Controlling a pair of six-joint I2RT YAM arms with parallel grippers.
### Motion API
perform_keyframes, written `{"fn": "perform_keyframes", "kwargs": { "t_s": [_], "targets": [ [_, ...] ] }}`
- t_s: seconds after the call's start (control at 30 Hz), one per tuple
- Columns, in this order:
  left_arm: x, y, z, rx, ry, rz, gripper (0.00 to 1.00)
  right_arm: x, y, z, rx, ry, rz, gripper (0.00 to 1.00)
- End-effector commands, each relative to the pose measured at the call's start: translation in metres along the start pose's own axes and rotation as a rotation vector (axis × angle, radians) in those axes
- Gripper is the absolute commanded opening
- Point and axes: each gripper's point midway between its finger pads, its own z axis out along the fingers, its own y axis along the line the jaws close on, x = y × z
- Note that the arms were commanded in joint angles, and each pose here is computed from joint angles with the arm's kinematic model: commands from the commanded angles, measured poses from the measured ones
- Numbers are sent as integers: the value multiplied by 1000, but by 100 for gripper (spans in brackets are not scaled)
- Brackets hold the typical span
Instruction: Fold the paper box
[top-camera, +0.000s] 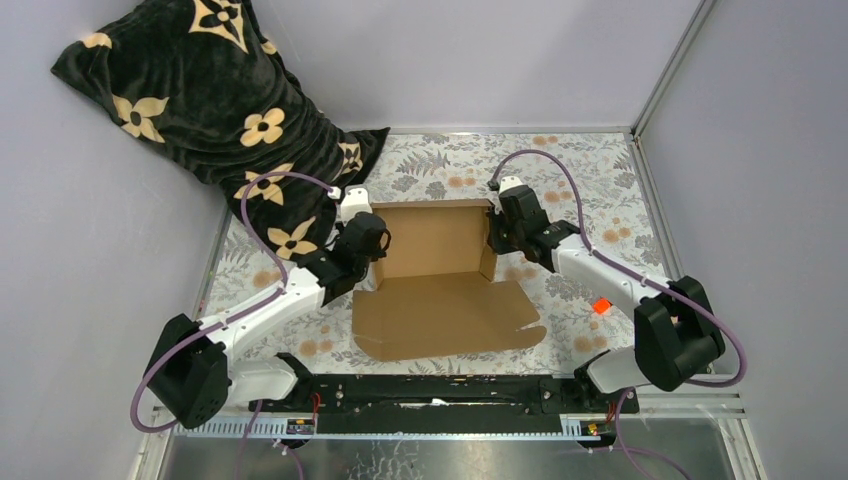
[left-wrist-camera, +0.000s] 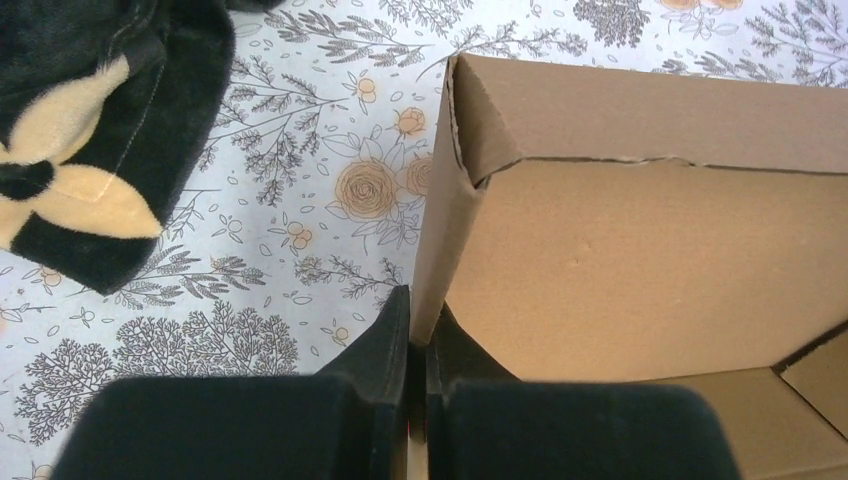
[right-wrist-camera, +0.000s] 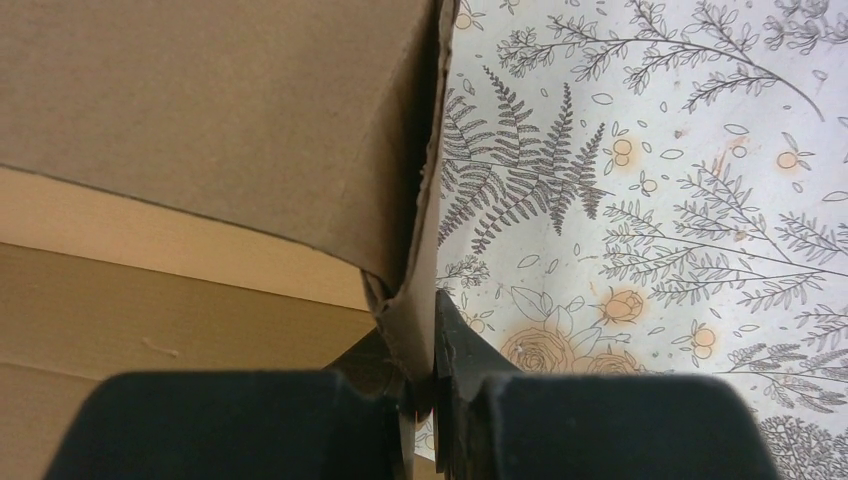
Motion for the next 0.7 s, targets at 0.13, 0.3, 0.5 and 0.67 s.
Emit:
{"fn": "perform_keyframes", "kwargs": {
  "t_s": [0.13,0.3,0.5,0.67],
  "targets": [
    [-24,60,-2,-354,-104,40,3,-11,-55,-34,240,-51,-2,0],
    [-29,56,1,-357,-102,76,3,-17,-58,-41,254,-69,-8,0],
    [-34,55,0,-353,-103,118,6,-25,-61,-49,270,-86,-18,0],
    [-37,58,-3,-363,-107,139,10,-34,-62,-59,271,-104,-20,0]
  ]
}}
